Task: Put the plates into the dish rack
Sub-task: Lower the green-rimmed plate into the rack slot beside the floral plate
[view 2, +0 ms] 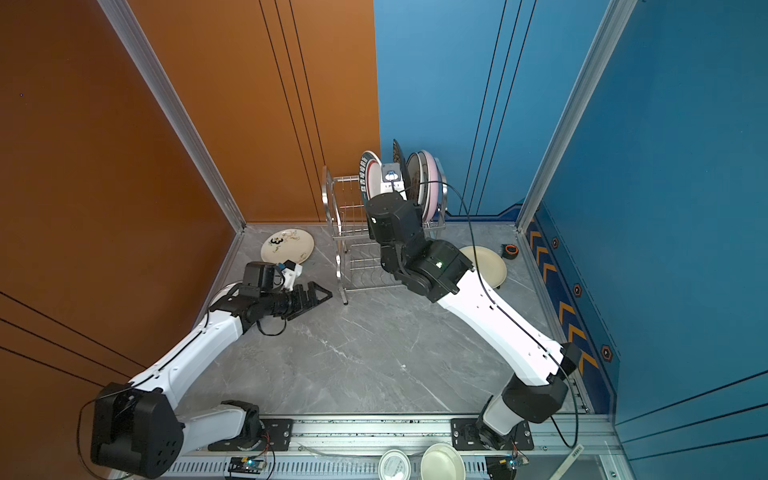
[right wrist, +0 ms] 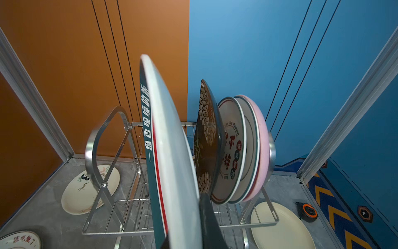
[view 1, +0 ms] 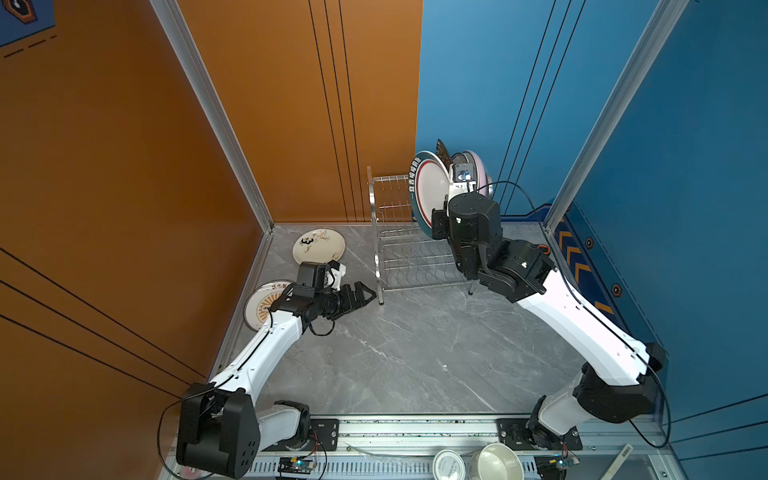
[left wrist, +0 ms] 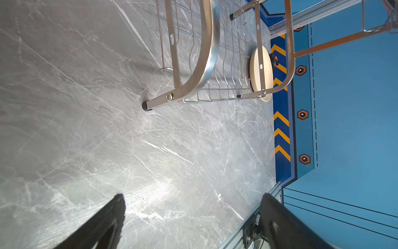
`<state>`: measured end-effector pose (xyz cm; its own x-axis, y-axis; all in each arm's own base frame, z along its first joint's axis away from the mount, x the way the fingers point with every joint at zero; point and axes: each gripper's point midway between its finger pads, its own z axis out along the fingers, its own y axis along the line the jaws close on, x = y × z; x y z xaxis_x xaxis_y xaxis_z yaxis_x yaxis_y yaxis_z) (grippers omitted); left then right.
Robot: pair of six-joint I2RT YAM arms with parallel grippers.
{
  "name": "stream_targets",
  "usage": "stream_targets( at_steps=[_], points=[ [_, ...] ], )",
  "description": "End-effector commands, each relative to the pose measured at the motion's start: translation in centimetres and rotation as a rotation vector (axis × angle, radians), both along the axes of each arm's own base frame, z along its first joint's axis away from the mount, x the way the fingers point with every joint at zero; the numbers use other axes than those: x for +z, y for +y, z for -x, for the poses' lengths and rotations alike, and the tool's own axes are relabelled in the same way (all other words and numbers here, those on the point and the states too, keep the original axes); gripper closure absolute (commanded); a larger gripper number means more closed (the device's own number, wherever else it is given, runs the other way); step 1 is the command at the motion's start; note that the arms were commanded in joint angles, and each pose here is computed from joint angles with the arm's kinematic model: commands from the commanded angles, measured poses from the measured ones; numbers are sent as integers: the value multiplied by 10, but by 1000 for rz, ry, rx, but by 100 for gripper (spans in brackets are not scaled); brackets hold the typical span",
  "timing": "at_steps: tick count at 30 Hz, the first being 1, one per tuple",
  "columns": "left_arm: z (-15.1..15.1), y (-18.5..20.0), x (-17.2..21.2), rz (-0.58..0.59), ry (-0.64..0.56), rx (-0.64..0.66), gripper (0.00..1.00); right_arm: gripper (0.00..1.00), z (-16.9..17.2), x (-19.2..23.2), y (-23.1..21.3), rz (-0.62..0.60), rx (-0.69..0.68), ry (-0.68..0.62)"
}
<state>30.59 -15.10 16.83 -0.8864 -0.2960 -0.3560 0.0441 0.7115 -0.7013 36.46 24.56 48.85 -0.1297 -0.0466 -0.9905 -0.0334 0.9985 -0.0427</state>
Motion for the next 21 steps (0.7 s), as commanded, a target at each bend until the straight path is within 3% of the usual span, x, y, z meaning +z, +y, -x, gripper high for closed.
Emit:
stream_targets(
  at_steps=[1, 11, 21],
  points=[
    [-3, 3, 9, -10, -22, 0, 1, 100, -14, 44, -13, -43, -94, -134],
    [-5, 7, 7, -4, -19, -3, 0, 100, -66, 30, -6, 3, -201, -162],
    [-8, 12, 5, -2, -16, 15, 1, 100, -95, 10, -7, 36, -230, -136]
  ],
)
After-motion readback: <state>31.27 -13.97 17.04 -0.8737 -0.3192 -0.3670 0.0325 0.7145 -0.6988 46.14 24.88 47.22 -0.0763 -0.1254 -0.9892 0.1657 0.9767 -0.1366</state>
